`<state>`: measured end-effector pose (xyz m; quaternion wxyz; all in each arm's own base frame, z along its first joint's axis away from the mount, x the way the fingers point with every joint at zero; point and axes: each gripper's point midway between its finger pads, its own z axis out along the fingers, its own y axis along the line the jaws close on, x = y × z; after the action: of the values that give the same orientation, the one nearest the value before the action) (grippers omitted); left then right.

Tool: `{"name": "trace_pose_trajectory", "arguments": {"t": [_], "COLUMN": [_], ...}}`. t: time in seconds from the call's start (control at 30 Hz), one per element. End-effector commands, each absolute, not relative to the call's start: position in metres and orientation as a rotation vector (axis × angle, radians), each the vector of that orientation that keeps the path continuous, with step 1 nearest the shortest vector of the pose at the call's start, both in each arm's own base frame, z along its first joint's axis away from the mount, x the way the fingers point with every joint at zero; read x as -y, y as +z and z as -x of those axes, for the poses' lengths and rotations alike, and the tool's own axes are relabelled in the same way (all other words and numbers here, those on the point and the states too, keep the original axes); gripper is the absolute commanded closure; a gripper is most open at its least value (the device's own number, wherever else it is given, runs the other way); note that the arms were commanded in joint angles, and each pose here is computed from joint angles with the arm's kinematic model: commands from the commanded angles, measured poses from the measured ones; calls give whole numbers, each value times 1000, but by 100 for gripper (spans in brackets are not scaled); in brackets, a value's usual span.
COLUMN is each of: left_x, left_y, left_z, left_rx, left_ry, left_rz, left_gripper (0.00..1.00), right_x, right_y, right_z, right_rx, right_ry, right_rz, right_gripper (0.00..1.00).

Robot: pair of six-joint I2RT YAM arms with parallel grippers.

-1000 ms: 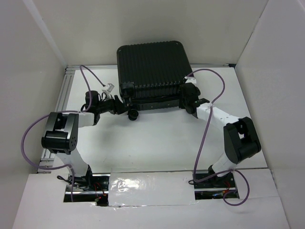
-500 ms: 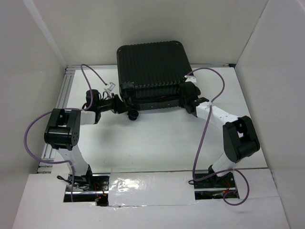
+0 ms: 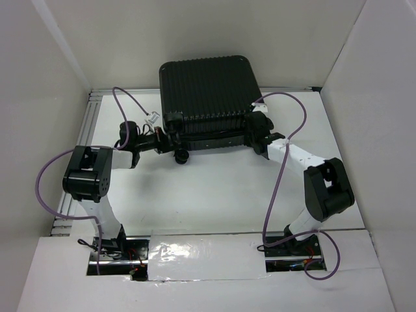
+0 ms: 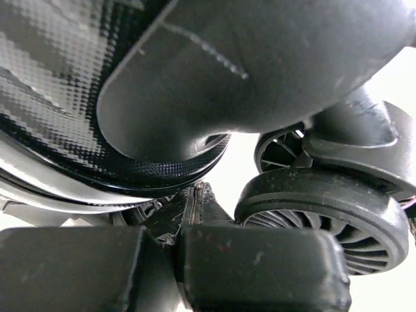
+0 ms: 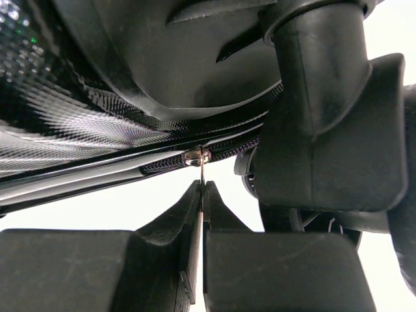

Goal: Pack the luggage

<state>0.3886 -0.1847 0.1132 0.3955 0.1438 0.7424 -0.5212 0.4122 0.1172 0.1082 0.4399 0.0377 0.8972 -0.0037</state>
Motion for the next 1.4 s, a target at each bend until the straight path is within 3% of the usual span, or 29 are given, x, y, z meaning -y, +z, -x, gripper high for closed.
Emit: {"name": "trace_pose_trajectory", "arguments": {"t": [0.0,0.43,1.37], "left_x": [173,126,120], "left_y": [124,119,141], "left_z": [-416,-412,-418], "left_rx": [-1874,-1933,-1931], "left_ry": [-1176,-1076,-1073], "left_rz": [-290,-93,-125], "left_gripper": [100,100,100], "right_x": [-102,-80,-65], "right_y": [103,68,72], "right_z": [-415,-390,-345], "right_rx": [-2241,-2284,-2058], "right_ry": [-75,-80,487], "right_rz": [-153,-300,-609], "right_gripper": [100,100,100]}}
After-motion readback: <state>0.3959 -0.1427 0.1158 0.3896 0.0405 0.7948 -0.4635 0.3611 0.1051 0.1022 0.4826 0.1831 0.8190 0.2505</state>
